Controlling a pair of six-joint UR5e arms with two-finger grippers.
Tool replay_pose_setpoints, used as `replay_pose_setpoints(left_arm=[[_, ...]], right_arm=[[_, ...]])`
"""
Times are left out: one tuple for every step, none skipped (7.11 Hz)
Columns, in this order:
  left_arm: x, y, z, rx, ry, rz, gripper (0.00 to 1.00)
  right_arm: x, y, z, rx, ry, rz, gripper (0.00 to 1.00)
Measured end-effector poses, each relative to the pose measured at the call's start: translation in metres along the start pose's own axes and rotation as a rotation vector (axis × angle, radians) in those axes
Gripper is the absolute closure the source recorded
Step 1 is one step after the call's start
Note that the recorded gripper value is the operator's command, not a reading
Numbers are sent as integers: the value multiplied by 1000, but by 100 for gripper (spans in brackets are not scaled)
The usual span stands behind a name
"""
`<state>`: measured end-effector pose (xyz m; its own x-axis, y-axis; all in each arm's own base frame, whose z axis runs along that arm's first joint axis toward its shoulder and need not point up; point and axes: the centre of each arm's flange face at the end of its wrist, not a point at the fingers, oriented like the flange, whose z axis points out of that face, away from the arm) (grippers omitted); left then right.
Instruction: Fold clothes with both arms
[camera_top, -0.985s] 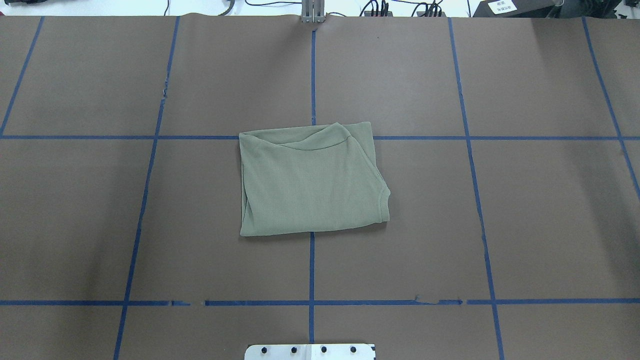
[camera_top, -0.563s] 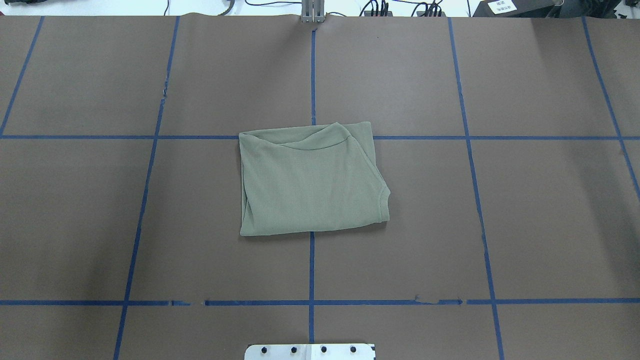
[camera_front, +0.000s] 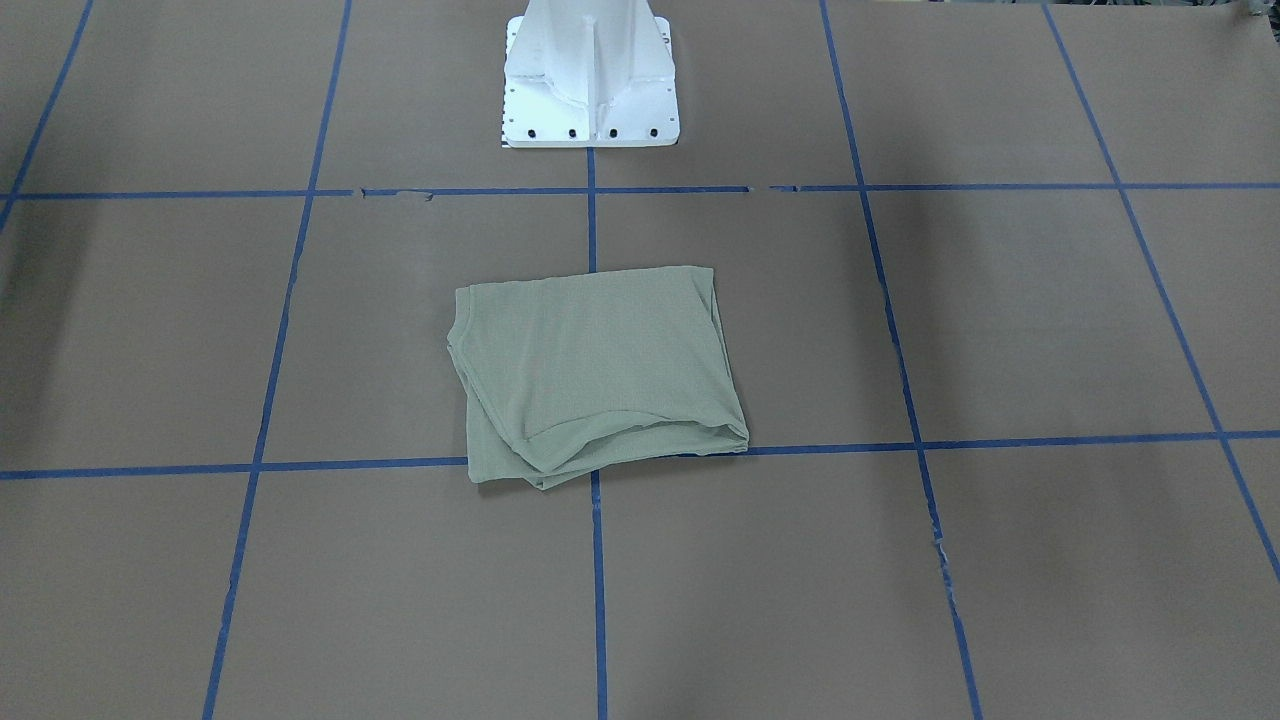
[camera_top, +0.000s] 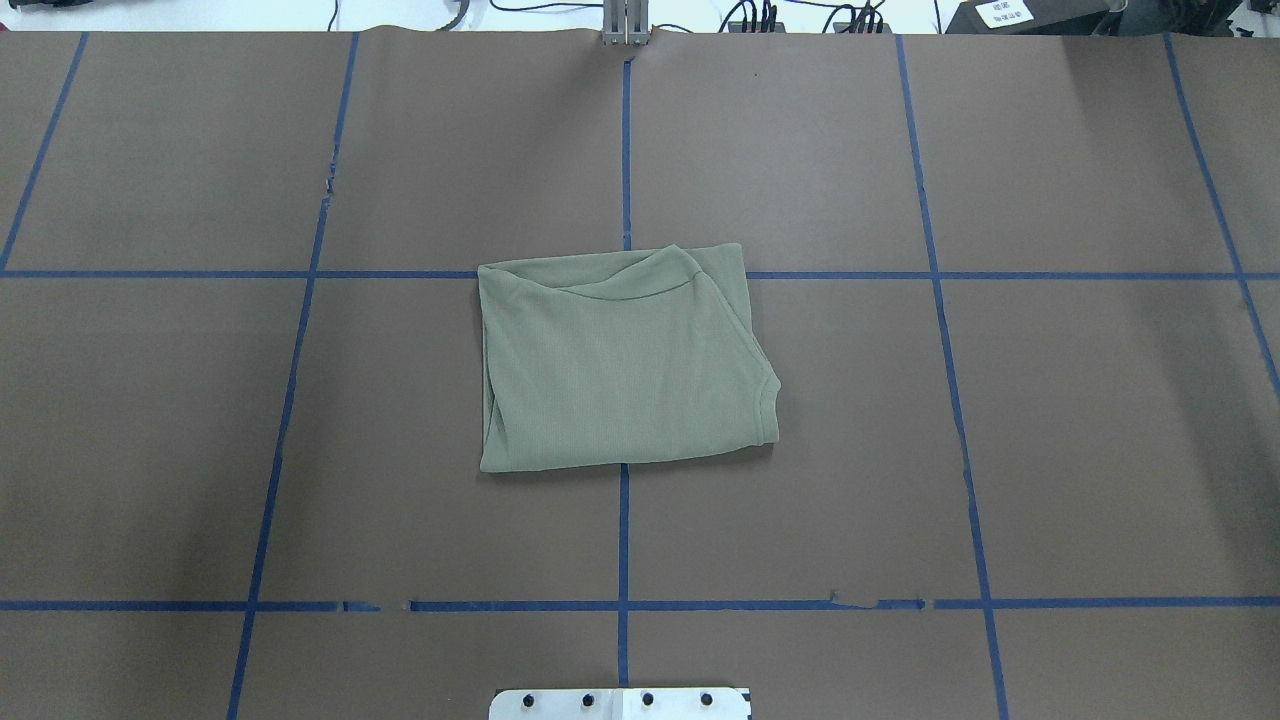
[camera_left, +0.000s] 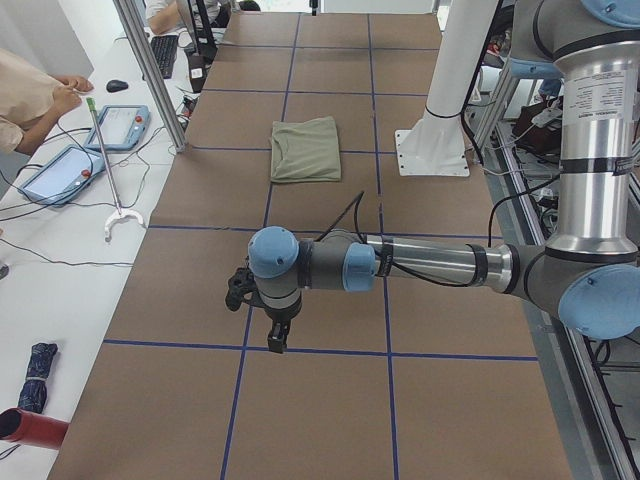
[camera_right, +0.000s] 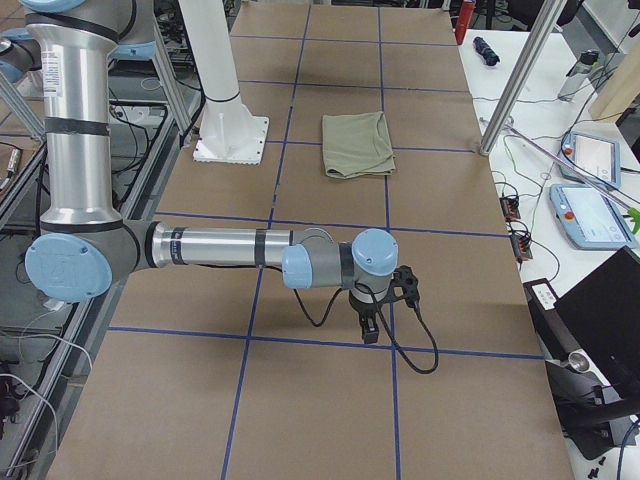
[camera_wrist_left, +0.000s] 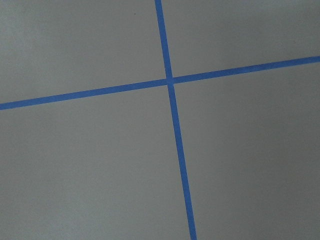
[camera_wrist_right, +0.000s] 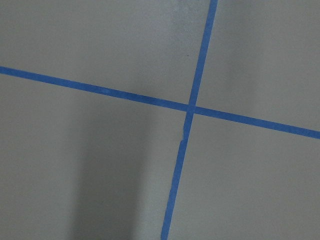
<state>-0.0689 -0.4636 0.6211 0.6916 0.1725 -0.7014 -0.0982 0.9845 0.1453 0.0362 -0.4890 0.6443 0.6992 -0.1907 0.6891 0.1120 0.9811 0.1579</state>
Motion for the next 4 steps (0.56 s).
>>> replay_pose_setpoints(left_arm=[[2,0,-3,4,-7,6,0],[3,0,-4,7,-10,8,0],[4,0,-5,8,-11,9,0],[4,0,-6,9,-11,10,0]], right_arm=[[1,2,1,-3,0,3,0],[3,4,3,-6,0,6,0],[4,5,3,-7,0,7,0],[4,5,4,-8,1,8,0]])
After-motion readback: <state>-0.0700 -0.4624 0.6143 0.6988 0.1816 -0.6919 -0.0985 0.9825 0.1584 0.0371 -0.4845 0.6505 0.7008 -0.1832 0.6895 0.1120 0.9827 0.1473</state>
